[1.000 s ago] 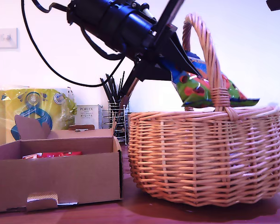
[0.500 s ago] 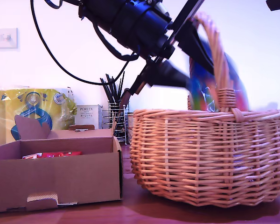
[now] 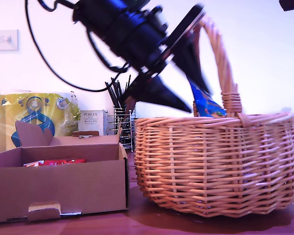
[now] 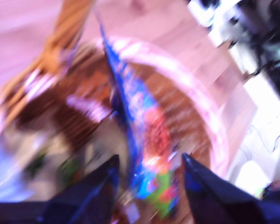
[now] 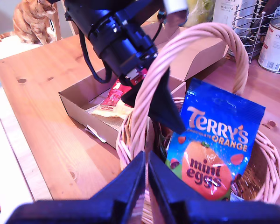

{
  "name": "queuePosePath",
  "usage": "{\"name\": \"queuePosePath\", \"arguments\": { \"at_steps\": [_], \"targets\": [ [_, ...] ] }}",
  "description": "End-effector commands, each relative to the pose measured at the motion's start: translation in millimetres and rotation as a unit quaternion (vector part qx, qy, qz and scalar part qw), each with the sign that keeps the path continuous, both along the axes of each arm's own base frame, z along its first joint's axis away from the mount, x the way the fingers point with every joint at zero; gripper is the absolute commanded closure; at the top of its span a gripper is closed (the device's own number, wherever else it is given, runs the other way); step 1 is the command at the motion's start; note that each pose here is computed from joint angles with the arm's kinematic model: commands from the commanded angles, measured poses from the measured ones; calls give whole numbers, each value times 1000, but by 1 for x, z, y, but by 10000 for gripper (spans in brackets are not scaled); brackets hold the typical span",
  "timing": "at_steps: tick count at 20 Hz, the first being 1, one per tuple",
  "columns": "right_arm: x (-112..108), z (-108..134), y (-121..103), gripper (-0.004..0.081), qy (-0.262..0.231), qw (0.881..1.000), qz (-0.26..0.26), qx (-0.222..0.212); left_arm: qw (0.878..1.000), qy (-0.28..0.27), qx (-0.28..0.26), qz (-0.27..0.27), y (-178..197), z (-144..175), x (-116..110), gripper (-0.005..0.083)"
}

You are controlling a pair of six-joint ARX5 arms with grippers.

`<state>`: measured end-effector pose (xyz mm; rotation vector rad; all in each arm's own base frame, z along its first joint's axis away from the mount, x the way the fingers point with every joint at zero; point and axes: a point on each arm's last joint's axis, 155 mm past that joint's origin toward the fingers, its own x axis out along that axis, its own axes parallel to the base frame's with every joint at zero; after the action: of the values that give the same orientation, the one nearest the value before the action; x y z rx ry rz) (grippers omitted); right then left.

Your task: Move the bags of Easter eggs from the cardboard box on the left into the woven basket on the right side.

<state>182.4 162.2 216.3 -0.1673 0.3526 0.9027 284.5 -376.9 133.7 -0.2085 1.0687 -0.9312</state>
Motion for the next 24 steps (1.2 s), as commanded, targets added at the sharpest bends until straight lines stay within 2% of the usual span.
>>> {"name": "queuePosePath", "arguments": {
  "at_steps": [1, 4, 8, 11, 14, 16, 19, 24],
  "targets": [
    [-1, 4, 1, 782, -6, 1000, 3, 2, 1000, 5, 16, 3, 13, -10, 5, 520],
    [-1, 4, 1, 782, -6, 1000, 3, 2, 1000, -16, 20, 7, 32, 4, 14, 527],
    [-1, 5, 1, 782, -6, 1000, 3, 2, 999, -36, 31, 19, 63, 24, 19, 600],
    [0, 4, 1, 782, -6, 1000, 3, 2, 993, -65, 99, 21, 102, 20, 22, 701],
    [0, 4, 1, 782, -6, 1000, 2, 2, 978, -85, 187, 31, 147, 9, 26, 786],
    [0, 4, 1, 782, -6, 1000, 2, 2, 967, -123, 219, 34, 165, 14, 33, 798],
    [0, 4, 1, 782, -6, 1000, 2, 2, 963, -181, 191, 53, 171, 31, 30, 798],
    [0, 4, 1, 782, -6, 1000, 2, 2, 952, -260, 162, 15, 200, 18, 2, 798]
  ]
}}
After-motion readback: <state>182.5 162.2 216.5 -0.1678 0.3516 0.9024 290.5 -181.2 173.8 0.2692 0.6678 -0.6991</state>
